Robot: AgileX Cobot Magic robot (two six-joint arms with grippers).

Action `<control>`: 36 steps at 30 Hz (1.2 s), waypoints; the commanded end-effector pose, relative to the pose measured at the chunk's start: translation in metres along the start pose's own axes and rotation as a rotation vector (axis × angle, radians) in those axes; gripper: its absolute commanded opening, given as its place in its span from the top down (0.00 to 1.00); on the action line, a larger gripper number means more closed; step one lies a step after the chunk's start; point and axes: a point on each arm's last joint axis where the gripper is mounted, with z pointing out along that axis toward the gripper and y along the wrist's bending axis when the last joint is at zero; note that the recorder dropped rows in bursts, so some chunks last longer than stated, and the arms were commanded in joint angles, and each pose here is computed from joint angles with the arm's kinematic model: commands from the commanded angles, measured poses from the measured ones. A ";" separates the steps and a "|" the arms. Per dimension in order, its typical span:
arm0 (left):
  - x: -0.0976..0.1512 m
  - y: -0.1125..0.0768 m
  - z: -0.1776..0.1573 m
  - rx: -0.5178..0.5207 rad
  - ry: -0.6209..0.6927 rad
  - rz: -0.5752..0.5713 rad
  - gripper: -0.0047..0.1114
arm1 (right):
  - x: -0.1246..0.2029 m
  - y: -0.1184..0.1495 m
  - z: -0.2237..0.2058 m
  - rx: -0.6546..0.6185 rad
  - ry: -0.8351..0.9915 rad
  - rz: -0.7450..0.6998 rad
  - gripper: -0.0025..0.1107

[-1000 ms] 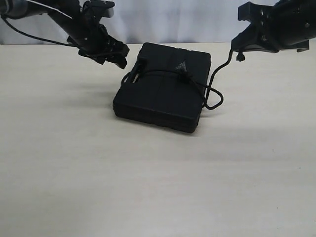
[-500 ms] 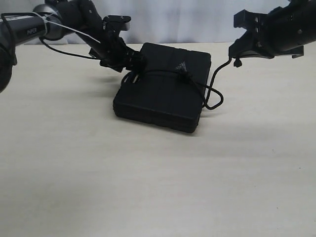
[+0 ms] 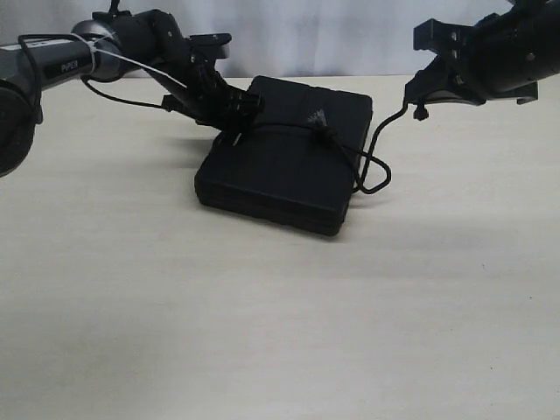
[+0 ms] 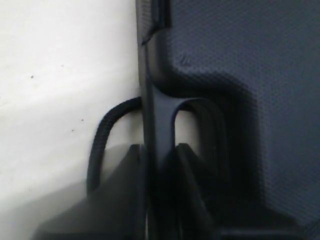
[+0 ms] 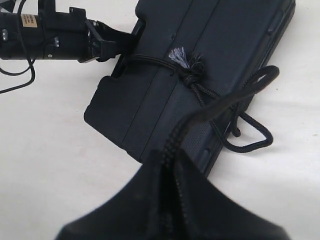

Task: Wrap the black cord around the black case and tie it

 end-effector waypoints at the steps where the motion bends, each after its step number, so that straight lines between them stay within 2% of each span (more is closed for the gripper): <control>1: -0.004 0.021 -0.029 -0.022 0.054 -0.047 0.96 | -0.001 0.006 -0.018 0.004 -0.039 -0.025 0.94; 5: -0.002 0.034 -0.054 -0.031 0.084 -0.078 0.96 | -0.002 0.005 -0.046 0.038 -0.104 -0.047 0.94; 9: 0.014 0.044 -0.064 -0.066 0.090 -0.090 0.96 | 0.002 -0.016 -0.064 0.145 -0.147 -0.017 0.94; 15: 0.023 0.037 -0.096 -0.099 0.060 -0.028 0.96 | 0.009 -0.055 -0.066 0.307 -0.198 0.013 0.94; 22: 0.031 0.035 -0.116 -0.136 0.067 0.019 0.96 | 0.010 -0.076 -0.074 0.453 -0.247 0.018 0.94; 26: 0.033 0.043 -0.118 -0.141 0.073 -0.002 0.96 | 0.011 -0.087 -0.080 0.567 -0.245 0.025 0.94; 32: 0.031 0.063 -0.126 -0.138 0.046 -0.073 0.96 | 0.013 -0.108 -0.095 0.642 -0.262 0.086 0.94; 36: 0.031 0.076 -0.130 -0.152 0.031 -0.098 0.96 | 0.020 -0.133 -0.103 0.689 -0.247 0.165 0.94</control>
